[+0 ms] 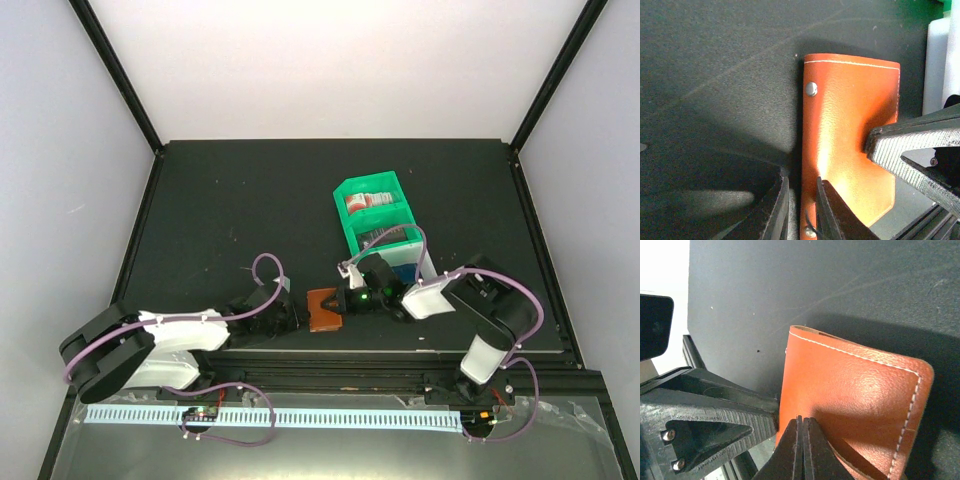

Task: Put the credit cards into the card holder
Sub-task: Close the card holder at the center of the board.

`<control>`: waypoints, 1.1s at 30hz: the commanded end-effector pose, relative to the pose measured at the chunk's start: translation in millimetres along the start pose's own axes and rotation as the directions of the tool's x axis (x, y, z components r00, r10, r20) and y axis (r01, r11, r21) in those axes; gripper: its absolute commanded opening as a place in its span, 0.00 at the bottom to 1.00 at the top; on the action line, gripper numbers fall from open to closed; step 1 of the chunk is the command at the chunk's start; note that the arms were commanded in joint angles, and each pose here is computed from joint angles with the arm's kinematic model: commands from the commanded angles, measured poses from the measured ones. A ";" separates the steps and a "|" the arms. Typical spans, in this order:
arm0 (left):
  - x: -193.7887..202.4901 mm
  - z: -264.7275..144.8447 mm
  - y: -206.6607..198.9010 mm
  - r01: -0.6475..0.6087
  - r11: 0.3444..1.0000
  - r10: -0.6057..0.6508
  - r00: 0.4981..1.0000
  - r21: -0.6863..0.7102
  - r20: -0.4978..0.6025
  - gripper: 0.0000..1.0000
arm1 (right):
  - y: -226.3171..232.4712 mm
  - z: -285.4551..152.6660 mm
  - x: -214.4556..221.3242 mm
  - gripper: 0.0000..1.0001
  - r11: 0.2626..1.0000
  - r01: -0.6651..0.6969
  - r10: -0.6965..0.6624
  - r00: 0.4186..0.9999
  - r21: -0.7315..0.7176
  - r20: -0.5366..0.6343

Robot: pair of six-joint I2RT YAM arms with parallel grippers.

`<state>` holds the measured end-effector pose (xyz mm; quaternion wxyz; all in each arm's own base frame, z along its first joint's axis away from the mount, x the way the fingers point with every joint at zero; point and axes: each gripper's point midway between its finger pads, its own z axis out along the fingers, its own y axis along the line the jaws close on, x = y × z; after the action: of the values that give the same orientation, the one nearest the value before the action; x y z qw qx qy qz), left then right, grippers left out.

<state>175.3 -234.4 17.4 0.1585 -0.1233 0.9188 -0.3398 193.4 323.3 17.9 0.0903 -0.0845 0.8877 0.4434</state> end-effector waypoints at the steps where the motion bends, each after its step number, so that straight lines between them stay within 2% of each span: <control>1: 5.7 -4.8 50.1 0.008 0.981 -0.008 1.000 -0.195 0.000 0.17 | -127.4 -24.2 67.2 0.01 0.871 -0.253 0.302 0.952 0.422 -0.054; 7: 4.3 -5.4 47.7 0.006 0.981 -0.005 1.000 -0.195 0.002 0.17 | -135.2 -31.3 55.5 0.01 0.847 -0.324 0.352 0.936 0.420 0.012; 14: 2.6 -4.0 38.2 -0.013 0.986 0.012 1.000 -0.168 -0.004 0.17 | -133.3 -28.1 52.5 0.01 0.845 -0.351 0.381 0.925 0.404 0.007; 22: 1.7 -1.6 1.9 -0.083 0.996 0.083 0.996 -0.010 -0.020 0.30 | -108.4 -29.9 38.3 0.09 0.893 -0.301 0.323 0.946 0.336 -0.011; 28: 1.0 0.6 -10.0 -0.115 0.993 0.116 0.993 0.023 -0.030 0.32 | -69.8 -28.9 16.5 0.14 0.950 -0.245 0.252 0.968 0.193 -0.012; 33: 2.7 2.8 -14.6 -0.121 0.992 0.122 0.992 0.041 -0.043 0.32 | -41.0 -39.2 -8.8 0.16 0.972 -0.166 0.166 0.986 0.169 0.014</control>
<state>176.4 -242.0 23.7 0.1684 -0.0717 0.9202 -0.3461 215.6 293.8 30.4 0.0794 -0.0163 0.8917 0.4453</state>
